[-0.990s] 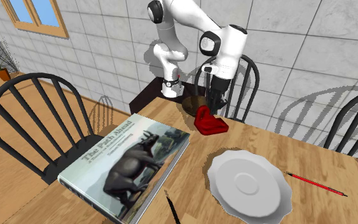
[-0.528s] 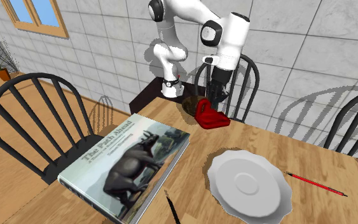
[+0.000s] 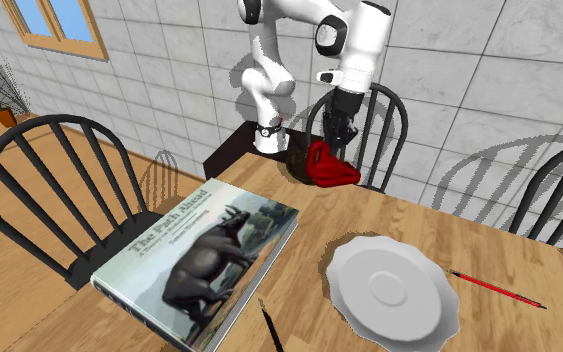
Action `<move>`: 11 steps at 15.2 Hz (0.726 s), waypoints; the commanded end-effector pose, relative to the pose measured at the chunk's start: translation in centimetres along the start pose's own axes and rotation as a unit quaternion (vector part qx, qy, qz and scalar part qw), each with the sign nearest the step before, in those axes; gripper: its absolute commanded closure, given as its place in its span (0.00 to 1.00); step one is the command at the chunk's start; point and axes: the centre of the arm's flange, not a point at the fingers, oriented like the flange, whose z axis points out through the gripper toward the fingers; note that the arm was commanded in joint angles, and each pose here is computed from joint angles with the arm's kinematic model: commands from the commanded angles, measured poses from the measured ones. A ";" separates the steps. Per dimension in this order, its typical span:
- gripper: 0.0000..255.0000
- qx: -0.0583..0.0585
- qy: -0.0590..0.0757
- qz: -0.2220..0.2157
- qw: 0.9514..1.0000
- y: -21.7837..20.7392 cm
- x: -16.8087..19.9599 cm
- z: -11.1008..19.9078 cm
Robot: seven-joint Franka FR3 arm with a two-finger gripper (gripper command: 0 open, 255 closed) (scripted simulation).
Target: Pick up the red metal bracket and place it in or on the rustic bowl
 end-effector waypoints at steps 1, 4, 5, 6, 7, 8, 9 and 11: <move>1.00 0.000 -0.001 0.001 1.000 2.6 0.0 -0.4; 1.00 0.000 -0.001 0.001 1.000 6.5 -0.3 -1.0; 1.00 0.000 -0.001 0.001 1.000 7.8 -0.4 -1.2; 1.00 0.000 -0.001 0.001 1.000 9.1 -0.6 -1.4; 1.00 0.000 -0.001 0.001 1.000 10.4 -0.7 -1.6; 1.00 0.000 -0.001 0.001 1.000 11.7 -0.8 -1.8; 1.00 0.000 -0.001 0.001 1.000 13.0 -0.9 -2.0; 1.00 0.000 -0.001 0.001 1.000 15.5 -1.2 -2.4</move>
